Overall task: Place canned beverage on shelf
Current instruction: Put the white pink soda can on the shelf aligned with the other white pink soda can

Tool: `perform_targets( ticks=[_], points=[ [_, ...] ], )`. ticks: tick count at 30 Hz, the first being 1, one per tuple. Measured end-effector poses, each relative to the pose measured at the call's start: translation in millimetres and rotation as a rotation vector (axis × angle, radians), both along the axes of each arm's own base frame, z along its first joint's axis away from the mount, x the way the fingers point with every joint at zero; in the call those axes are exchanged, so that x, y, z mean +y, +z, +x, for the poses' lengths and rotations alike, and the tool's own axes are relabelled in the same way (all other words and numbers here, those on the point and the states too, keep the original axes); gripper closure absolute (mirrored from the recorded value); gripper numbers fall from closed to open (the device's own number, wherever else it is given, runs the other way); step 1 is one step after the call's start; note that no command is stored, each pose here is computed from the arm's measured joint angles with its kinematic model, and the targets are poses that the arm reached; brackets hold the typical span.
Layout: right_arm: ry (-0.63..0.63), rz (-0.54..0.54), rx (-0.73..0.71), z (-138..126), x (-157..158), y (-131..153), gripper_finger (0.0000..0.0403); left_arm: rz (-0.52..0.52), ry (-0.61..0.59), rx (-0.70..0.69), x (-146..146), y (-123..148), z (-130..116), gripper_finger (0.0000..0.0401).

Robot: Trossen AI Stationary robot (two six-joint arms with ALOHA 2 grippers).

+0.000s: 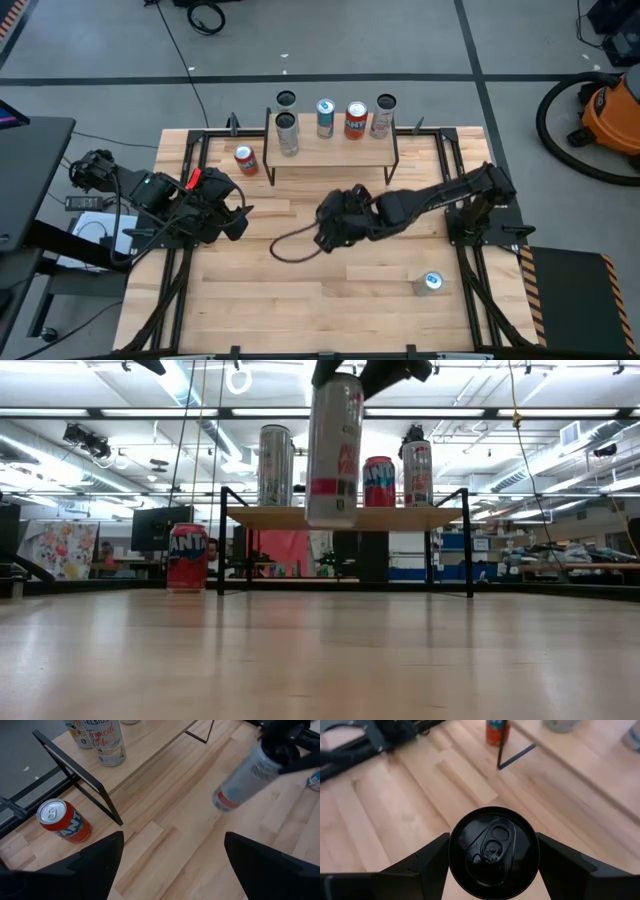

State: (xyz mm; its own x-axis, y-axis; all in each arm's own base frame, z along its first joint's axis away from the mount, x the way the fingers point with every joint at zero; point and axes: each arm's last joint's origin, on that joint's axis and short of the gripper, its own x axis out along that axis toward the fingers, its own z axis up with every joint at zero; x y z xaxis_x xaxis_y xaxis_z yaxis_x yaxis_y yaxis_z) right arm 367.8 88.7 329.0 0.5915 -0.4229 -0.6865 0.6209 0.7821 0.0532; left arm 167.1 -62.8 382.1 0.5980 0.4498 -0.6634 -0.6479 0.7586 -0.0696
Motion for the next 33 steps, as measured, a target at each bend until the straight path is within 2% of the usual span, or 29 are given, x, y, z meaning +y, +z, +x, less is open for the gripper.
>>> perform_targets(
  ticks=[11, 21, 28, 33],
  points=[
    [-0.161, 0.023, 0.004, -9, -49, 51, 0.0137, 0.0, 0.0, 0.0, 0, 0, 0, 0.0044],
    [-0.282, 0.048, -0.038, -32, -92, 102, 0.0137, 0.0, 0.0, 0.0, 0, 0, 0, 0.0044],
    [-0.383, 0.069, -0.018, -53, -121, 121, 0.0137, -0.028, -0.014, 0.01, -1, 0, 0, 0.0044],
    [-0.438, 0.106, 0.002, -63, -138, 125, 0.0137, -0.037, -0.015, -0.006, -2, 0, 1, 0.0044]
  ],
)
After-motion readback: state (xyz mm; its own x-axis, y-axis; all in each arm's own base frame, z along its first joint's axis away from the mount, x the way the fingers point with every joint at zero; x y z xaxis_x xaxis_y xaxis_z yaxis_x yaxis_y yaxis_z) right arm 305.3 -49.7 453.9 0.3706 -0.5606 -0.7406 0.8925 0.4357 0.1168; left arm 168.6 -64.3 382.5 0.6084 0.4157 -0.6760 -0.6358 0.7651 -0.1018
